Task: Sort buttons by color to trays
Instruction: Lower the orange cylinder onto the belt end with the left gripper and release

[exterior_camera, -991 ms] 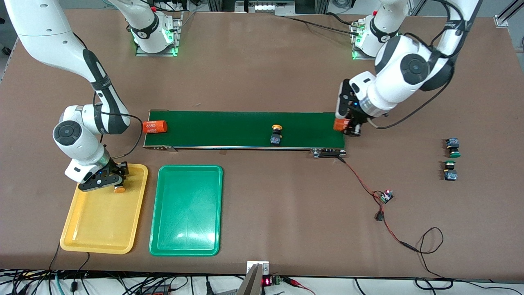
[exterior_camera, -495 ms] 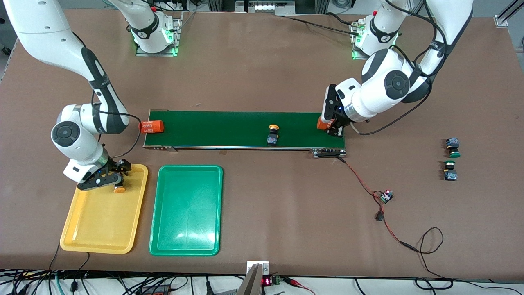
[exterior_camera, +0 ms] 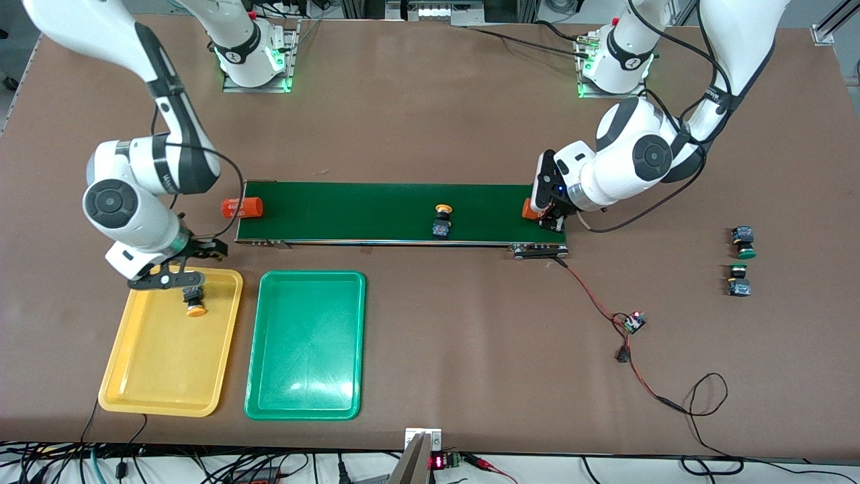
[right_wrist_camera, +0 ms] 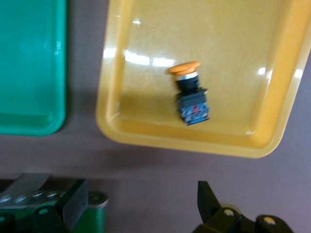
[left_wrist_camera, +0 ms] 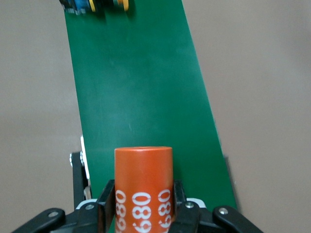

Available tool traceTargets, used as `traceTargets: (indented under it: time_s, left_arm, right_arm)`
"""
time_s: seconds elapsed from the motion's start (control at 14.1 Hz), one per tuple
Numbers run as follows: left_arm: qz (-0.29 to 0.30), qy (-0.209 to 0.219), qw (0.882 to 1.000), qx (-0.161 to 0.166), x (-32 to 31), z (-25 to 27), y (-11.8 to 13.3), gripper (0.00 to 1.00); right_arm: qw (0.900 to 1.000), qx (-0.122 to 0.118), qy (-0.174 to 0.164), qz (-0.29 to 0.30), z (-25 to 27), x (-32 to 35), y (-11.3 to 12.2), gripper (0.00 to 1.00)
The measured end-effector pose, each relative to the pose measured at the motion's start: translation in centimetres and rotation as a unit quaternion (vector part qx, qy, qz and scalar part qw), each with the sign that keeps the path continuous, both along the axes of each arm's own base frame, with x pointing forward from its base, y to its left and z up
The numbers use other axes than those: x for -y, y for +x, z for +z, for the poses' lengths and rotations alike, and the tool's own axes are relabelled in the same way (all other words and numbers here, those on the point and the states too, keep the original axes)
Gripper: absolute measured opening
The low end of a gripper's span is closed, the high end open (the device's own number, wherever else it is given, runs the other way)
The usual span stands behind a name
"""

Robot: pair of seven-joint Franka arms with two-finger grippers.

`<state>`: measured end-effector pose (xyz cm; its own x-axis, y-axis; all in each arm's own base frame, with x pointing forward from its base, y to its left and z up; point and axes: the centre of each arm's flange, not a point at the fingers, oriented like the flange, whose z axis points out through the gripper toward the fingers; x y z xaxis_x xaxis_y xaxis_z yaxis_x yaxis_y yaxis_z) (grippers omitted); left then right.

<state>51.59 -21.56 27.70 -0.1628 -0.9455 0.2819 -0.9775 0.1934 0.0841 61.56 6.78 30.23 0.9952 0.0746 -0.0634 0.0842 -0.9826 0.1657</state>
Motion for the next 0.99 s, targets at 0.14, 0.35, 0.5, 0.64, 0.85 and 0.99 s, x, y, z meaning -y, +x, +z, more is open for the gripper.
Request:
traceTargets:
  time_s: [0.14, 0.35, 0.5, 0.64, 0.85, 0.99]
  left_arm:
    - [-0.003, 0.007, 1.0, 0.001, -0.8, -0.8, 0.3, 0.5]
    - [-0.007, 0.004, 1.0, 0.004, -0.5, -1.6, 0.3, 0.5]
    - [-0.014, 0.002, 1.0, 0.007, 0.3, -1.6, 0.1, 0.5]
    - [-0.018, 0.002, 1.0, 0.008, 0.7, -1.6, -0.2, 0.5]
    - [-0.018, 0.004, 1.0, 0.006, 0.6, -1.8, -0.2, 0.5]
    - [-0.017, 0.01, 1.0, 0.007, -0.1, -2.2, 0.0, 0.5]
  right_arm:
    - [1.0, -0.008, 0.008, -0.024, 1.4, -2.6, -0.9, 1.0]
    - [0.998, -0.024, 0.026, -0.049, 3.1, -4.6, -2.0, 1.0]
    - [0.997, -0.034, 0.033, -0.059, 4.3, -4.6, -2.5, 1.0]
    - [0.995, -0.042, 0.048, -0.072, 5.4, -4.6, -3.0, 1.0]
    - [0.992, -0.054, 0.067, -0.089, 6.8, -5.6, -3.8, 1.0]
    - [0.992, -0.055, 0.067, -0.093, 7.6, -7.3, -4.5, 1.0]
